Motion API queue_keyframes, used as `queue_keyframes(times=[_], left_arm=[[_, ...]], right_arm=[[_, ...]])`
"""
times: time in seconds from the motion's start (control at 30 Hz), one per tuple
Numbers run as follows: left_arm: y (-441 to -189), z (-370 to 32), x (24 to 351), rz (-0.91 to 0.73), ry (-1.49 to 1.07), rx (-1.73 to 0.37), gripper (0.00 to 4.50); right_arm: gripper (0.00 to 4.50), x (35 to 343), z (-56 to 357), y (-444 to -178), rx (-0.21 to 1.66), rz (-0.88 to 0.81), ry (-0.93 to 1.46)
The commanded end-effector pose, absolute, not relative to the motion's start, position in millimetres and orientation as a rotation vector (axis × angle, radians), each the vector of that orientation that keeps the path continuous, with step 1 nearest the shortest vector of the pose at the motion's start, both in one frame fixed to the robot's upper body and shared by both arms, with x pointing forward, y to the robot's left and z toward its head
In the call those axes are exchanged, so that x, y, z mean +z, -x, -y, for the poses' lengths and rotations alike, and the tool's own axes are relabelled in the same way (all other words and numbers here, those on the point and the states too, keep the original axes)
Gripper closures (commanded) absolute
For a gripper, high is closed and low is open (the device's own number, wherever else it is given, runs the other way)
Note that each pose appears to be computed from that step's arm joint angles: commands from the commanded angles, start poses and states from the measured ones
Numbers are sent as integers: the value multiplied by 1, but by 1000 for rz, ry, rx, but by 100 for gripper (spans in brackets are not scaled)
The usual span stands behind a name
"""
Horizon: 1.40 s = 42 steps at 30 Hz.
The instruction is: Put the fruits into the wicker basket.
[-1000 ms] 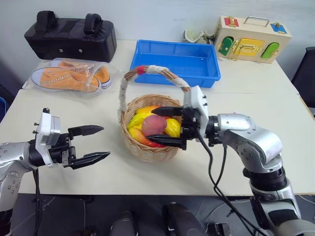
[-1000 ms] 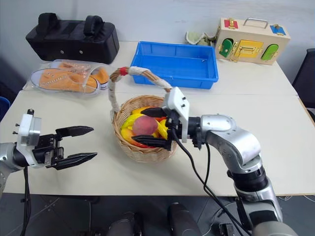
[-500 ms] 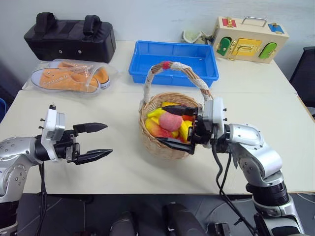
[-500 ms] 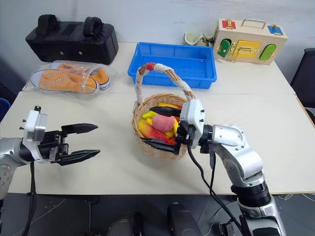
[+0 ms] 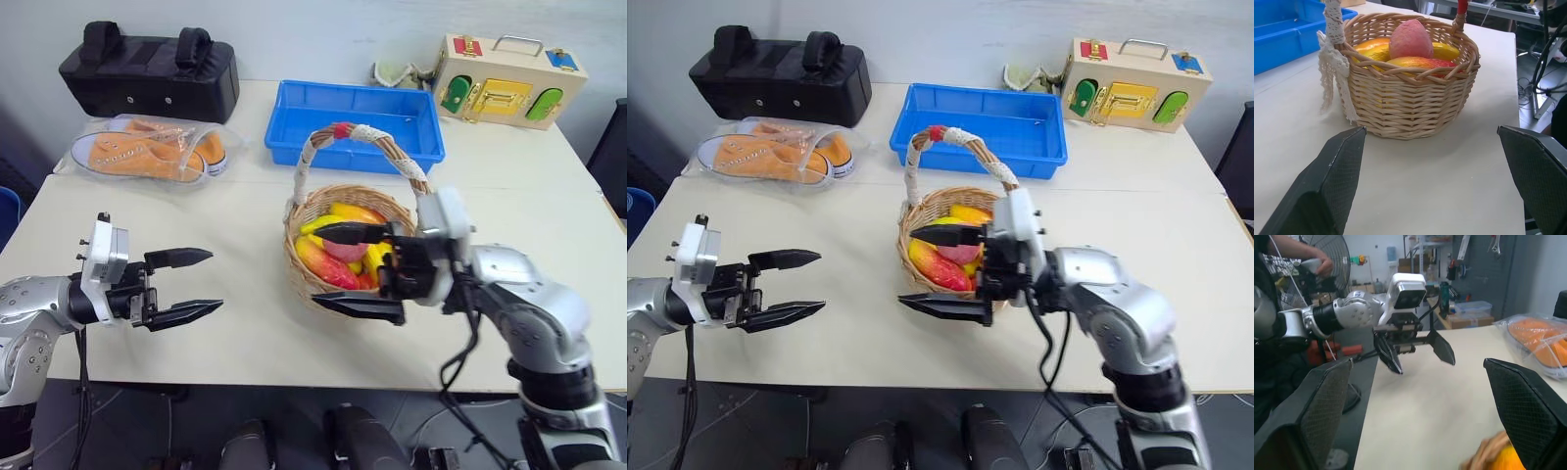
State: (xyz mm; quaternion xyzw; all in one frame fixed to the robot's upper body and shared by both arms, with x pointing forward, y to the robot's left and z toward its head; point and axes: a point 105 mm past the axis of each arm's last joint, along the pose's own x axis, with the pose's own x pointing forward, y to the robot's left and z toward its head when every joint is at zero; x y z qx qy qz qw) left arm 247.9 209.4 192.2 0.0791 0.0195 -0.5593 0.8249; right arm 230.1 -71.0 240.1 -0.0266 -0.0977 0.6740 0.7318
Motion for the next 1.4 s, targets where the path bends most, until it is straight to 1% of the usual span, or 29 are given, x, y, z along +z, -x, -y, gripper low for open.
queue_keyframes(times=[0.03, 0.1, 0.17, 0.2, 0.3, 0.33, 0.4, 0.5, 0.67, 0.7, 0.77, 0.8, 0.87, 0.97, 1.0, 1.1, 1.17, 1.27, 1.4], left_arm=[[-247, -211, 202, -3, -185, -1191, 0], [-248, -212, 203, -3, -179, -1192, 0], [-250, -213, 203, -9, -167, -1197, 0], [-252, -214, 202, -14, -163, -1201, 0], [-259, -216, 203, -20, -161, -1205, 0], [-261, -217, 204, -20, -160, -1205, 0], [-263, -217, 202, -26, -157, -1209, 0], [-265, -216, 200, -37, -157, -1225, 0], [-267, -215, 201, -35, -159, -1237, 0], [-266, -214, 202, -36, -159, -1243, 0], [-264, -213, 202, -50, -147, -1259, 0], [-263, -212, 203, -52, -148, -1263, 0], [-260, -209, 204, -69, -125, -1280, 0], [-257, -198, 208, -62, -127, -1315, 0], [-256, -193, 210, -42, -134, -1324, 0], [-254, -184, 214, -23, -142, -1343, 0], [-253, -182, 216, -4, -139, -1336, 0], [-252, -184, 214, -7, -139, -1322, 0], [-252, -188, 211, -14, -134, -1303, 0]], right_arm=[[4, 244, 104, -227, 1343, 245, 120], [4, 230, 127, -229, 1248, 208, 210], [4, 216, 159, -229, 1106, 173, 283], [4, 211, 172, -227, 1053, 150, 305], [4, 197, 218, -223, 807, 138, 322], [4, 192, 229, -221, 758, 135, 333], [4, 178, 243, -213, 730, 103, 356], [4, 172, 255, -208, 697, 102, 329], [4, 161, 270, -209, 662, 112, 333], [4, 161, 270, -210, 671, 119, 330], [4, 168, 257, -219, 755, 141, 289], [4, 178, 245, -227, 805, 170, 288], [4, 188, 224, -238, 887, 166, 276], [4, 204, 202, -259, 916, 179, 185], [4, 205, 193, -266, 935, 156, 169], [4, 204, 180, -276, 974, 108, 215], [4, 211, 169, -285, 985, 136, 177], [59, 218, 153, -290, 1045, 162, 141], [197, 223, 145, -292, 1071, 191, 122]])
